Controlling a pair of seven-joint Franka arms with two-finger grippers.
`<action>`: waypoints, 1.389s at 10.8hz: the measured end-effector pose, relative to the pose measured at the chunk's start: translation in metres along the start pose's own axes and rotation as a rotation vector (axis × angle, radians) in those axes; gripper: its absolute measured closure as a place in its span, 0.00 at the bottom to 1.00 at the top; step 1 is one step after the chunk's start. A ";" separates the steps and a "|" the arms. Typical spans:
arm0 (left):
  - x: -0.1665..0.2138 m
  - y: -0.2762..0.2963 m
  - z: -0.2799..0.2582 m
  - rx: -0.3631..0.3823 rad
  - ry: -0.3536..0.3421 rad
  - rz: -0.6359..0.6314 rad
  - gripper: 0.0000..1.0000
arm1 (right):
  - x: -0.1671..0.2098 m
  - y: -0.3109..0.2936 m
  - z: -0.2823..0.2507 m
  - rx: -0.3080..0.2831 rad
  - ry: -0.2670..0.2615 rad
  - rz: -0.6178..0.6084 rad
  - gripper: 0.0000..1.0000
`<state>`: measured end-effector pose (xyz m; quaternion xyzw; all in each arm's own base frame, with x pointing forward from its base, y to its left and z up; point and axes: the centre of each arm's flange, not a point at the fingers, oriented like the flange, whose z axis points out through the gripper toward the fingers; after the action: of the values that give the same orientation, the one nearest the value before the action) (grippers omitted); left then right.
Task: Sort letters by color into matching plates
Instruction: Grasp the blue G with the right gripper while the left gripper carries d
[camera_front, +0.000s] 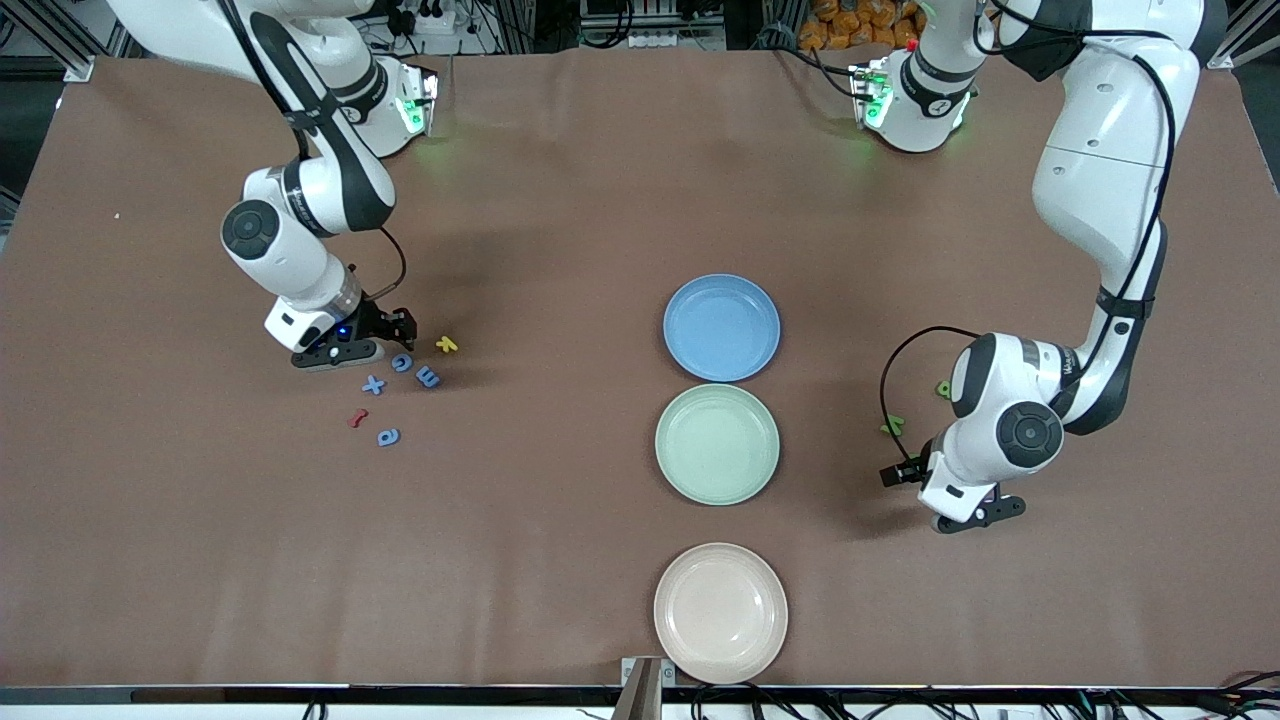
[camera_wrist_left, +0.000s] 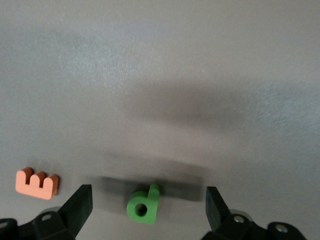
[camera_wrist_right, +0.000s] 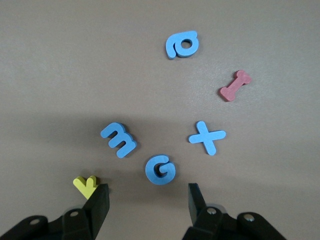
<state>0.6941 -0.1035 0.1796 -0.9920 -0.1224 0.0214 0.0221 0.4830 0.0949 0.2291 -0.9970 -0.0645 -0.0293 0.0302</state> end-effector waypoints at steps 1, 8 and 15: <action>-0.001 -0.001 0.001 0.007 -0.013 0.000 0.00 | -0.003 0.000 0.007 -0.003 0.005 -0.010 0.29; -0.007 -0.002 0.007 0.031 -0.057 -0.043 0.19 | -0.013 0.000 0.044 0.001 -0.004 -0.029 0.34; 0.001 0.000 -0.006 0.016 -0.027 -0.079 0.70 | -0.014 0.006 0.054 -0.003 -0.020 -0.030 0.44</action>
<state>0.6950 -0.1038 0.1861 -0.9858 -0.1617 0.0347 0.0292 0.4724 0.0905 0.1741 -0.9962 -0.0799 -0.0199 0.0278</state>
